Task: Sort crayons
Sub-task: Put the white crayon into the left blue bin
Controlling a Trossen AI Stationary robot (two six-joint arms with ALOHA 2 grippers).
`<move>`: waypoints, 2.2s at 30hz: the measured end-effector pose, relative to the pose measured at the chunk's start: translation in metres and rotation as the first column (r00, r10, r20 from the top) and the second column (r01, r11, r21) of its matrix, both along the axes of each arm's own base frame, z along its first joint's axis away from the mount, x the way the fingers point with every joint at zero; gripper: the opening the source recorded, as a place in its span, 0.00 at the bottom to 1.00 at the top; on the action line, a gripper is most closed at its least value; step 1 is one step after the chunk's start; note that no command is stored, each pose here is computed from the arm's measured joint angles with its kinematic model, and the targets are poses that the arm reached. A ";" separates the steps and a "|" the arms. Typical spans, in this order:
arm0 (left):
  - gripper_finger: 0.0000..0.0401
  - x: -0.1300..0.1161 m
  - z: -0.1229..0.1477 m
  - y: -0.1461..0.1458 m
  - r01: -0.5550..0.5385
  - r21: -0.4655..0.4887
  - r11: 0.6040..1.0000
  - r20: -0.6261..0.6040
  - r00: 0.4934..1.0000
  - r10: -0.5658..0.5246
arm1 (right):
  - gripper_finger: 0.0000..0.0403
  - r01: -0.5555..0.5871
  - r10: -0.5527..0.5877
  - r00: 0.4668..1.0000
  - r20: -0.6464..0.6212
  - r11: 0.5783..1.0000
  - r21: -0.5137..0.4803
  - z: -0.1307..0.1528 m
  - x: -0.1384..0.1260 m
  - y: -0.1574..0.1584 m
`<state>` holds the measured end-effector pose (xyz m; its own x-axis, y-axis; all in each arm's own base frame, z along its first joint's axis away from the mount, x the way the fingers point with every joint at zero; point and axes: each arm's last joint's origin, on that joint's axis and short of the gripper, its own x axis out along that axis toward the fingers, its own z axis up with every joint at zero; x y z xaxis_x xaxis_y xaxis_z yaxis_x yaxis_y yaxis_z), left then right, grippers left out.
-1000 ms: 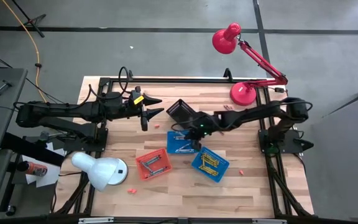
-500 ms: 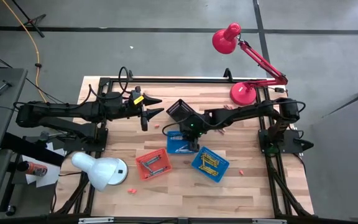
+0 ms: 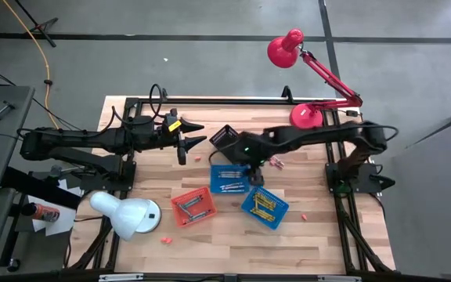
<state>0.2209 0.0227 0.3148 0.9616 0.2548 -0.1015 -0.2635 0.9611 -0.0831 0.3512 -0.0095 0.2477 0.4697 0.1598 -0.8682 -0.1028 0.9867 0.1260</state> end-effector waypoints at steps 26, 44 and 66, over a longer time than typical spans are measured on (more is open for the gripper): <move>0.44 0.000 -0.001 0.000 -0.003 -0.024 1.000 0.000 1.000 0.003 | 0.41 0.260 -0.453 0.301 0.840 0.886 0.384 0.051 -0.122 -0.011; 0.44 0.000 -0.001 0.000 0.000 -0.001 1.000 -0.007 1.000 0.000 | 0.41 0.251 -0.493 0.294 0.819 0.867 0.431 0.051 -0.122 -0.011; 0.44 0.000 -0.001 0.000 -0.006 -0.052 0.999 0.007 1.000 0.006 | 0.41 0.251 -0.493 0.294 0.819 0.867 0.431 0.051 -0.122 -0.011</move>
